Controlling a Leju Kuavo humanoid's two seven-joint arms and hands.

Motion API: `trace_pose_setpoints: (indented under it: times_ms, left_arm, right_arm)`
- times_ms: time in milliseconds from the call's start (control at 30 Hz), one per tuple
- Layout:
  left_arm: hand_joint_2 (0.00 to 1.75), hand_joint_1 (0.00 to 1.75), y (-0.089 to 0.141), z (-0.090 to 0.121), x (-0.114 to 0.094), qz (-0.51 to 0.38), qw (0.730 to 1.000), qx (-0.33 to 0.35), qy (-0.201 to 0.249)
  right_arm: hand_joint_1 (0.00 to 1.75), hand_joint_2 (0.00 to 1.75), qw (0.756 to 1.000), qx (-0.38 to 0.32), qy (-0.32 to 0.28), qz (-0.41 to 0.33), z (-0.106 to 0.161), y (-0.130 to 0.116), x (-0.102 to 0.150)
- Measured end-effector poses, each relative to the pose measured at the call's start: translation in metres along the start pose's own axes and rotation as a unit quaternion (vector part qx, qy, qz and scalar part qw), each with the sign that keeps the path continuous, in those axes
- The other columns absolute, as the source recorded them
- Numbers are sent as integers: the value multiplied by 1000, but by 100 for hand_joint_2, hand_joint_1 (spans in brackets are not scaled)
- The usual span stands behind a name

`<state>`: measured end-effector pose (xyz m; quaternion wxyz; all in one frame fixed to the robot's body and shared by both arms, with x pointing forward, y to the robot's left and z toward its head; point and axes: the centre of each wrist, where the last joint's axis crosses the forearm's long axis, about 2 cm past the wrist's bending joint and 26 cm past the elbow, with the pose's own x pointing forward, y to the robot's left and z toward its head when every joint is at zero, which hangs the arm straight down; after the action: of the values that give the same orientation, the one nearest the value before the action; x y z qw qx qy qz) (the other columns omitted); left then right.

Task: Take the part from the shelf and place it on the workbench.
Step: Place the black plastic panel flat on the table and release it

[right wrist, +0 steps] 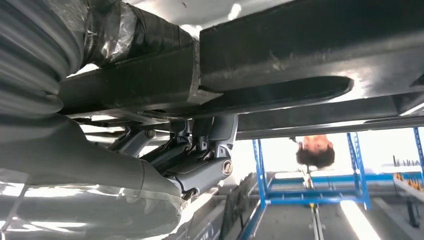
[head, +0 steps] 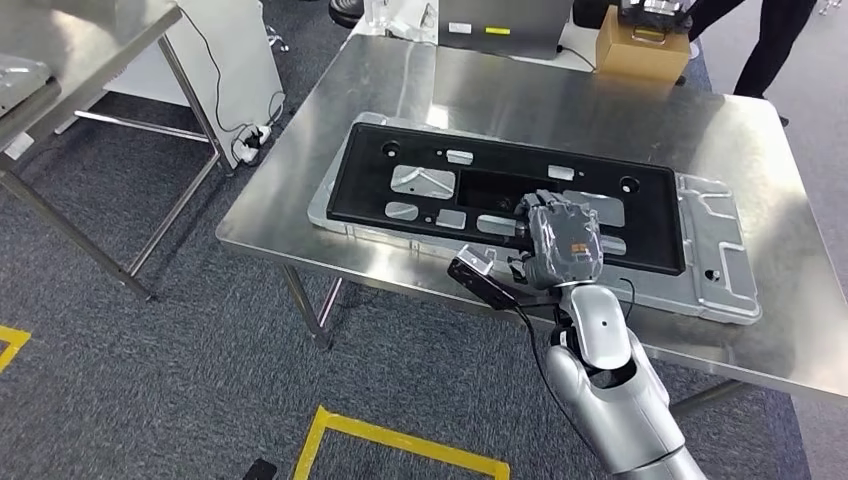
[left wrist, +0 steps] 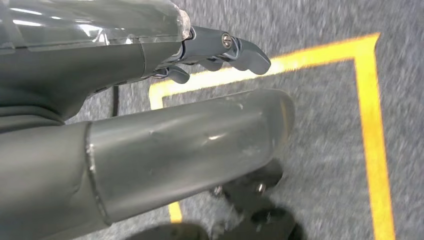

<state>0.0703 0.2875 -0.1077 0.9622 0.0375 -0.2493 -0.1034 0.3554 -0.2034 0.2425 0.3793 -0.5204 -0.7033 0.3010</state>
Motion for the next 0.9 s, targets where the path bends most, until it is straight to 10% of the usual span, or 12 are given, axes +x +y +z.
trace_pose_setpoints:
  times_ms: [400,900]
  left_arm:
    - [0,0,-5,1,-3,6,1000,-4,6]
    - [0,0,-2,3,-7,9,1000,2,8]
  right_arm:
    - [175,175,991,45,94,79,35,11,-75]
    - [175,175,983,101,140,59,97,36,-97]
